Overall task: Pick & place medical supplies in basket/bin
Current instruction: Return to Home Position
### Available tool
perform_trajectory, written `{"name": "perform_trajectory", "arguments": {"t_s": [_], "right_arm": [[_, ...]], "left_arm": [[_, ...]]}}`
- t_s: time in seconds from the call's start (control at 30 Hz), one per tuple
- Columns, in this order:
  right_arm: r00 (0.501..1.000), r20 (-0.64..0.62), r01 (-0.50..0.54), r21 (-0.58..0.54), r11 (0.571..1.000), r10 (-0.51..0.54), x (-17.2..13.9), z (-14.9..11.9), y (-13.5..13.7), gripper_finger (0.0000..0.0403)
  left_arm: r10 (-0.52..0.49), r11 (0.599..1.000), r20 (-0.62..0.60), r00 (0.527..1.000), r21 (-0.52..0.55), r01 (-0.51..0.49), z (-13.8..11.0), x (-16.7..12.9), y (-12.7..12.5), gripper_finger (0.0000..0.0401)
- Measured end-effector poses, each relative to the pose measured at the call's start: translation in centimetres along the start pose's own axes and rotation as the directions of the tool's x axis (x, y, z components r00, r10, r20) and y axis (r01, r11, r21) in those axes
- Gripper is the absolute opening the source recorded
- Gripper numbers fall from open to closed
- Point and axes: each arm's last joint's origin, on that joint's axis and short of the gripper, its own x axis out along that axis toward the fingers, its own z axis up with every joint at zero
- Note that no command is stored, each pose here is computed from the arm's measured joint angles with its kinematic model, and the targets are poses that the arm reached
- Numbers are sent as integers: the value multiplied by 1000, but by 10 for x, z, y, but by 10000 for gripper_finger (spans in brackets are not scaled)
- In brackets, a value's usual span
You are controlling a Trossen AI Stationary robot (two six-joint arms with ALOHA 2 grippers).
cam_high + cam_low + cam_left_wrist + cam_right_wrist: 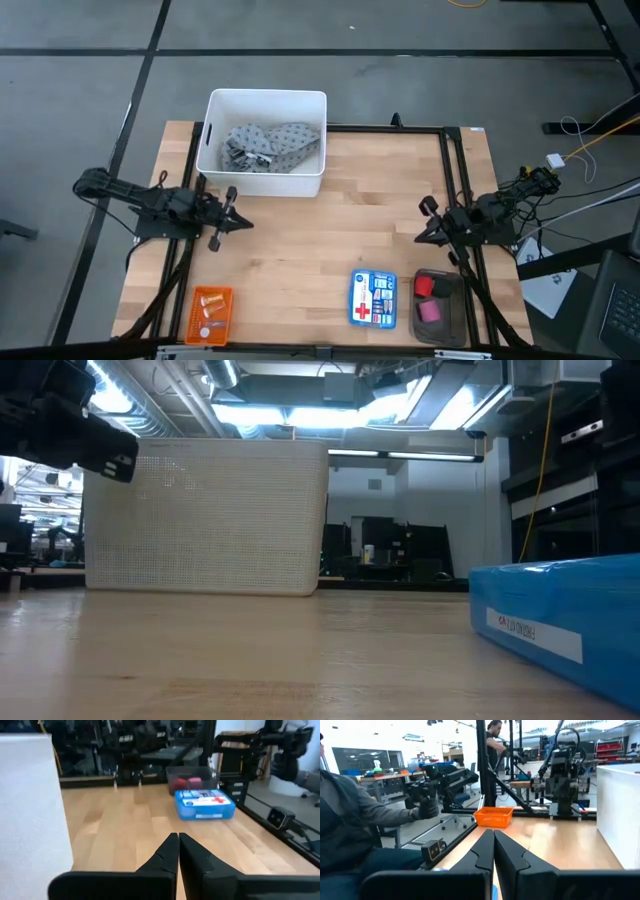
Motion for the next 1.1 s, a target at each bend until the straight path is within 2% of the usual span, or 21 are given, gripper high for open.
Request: {"name": "perform_trajectory", "arguments": {"t_s": [0.1, 0.33, 0.5, 0.57, 1.1], "right_arm": [[1000, -27, 3, 9, 1000, -3, 0, -3, 0, 13], [997, -47, 61, 56, 997, -59, 0, -5, -2, 13], [996, -88, -26, 12, 1000, 27, 0, -8, 1, 13], [995, -95, -28, 13, 1000, 29, 1, -9, 1, 13], [992, -120, -36, -67, 997, 28, 3, -11, 1, 13]], "left_arm": [[-1, 1000, 4, 1000, 11, 1, 0, 0, 1, 10], [130, 991, -3, 991, -6, -131, 0, 0, 8, 6], [70, 997, -49, 996, -24, -72, -5, 0, 8, 8], [52, 998, -68, 996, -34, -54, -6, 1, 8, 8], [87, 996, -66, 994, 4, -87, -6, 1, 9, 4]]}}
